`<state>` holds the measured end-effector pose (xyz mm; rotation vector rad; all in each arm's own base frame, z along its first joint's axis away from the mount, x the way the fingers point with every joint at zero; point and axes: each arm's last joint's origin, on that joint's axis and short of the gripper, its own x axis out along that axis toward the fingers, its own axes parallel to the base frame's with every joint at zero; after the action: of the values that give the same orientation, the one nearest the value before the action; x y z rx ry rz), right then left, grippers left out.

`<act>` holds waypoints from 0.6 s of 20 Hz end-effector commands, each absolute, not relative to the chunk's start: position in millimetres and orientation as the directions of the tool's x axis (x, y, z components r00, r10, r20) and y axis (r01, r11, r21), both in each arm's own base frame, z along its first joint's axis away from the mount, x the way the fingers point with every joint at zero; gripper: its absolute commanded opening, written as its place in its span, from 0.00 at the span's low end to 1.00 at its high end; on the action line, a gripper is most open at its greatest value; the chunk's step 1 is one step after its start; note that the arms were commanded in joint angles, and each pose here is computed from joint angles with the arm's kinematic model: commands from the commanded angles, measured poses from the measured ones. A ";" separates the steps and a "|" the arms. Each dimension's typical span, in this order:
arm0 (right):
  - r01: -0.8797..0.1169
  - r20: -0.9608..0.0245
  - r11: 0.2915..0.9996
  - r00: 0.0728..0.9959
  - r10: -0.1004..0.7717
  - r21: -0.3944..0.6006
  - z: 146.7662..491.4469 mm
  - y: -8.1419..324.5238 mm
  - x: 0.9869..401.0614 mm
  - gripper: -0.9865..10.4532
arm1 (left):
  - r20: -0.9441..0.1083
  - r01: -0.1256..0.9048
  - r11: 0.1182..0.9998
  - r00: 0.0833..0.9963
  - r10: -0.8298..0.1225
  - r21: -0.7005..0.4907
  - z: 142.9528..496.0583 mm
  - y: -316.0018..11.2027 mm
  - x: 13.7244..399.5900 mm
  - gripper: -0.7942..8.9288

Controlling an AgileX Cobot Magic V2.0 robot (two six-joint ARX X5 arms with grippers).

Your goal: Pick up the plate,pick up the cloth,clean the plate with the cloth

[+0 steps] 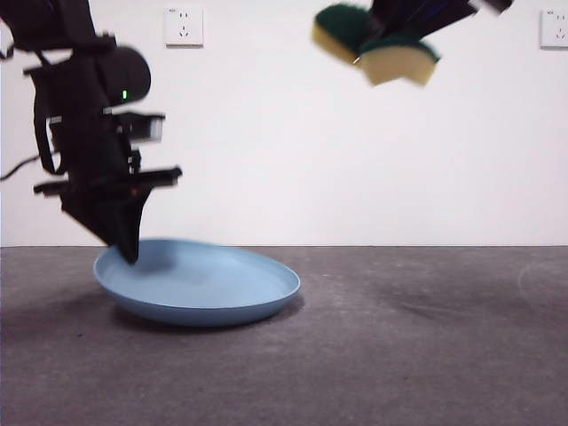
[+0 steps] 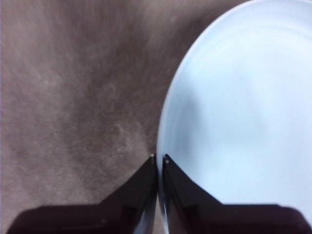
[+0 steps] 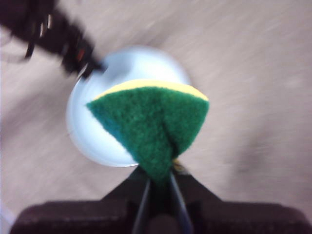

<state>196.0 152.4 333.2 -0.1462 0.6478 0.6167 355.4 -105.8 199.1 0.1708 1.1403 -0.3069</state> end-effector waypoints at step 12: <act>-0.323 -0.600 0.946 0.762 0.243 -0.027 321.2 138.0 224.9 0.07 | -0.915 0.319 0.947 0.376 -0.148 -0.022 207.9 -106.3 348.8 0.55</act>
<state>224.7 137.5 325.2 -0.1523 0.6169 0.3192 351.7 -104.9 205.4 0.1728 1.1547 -0.2953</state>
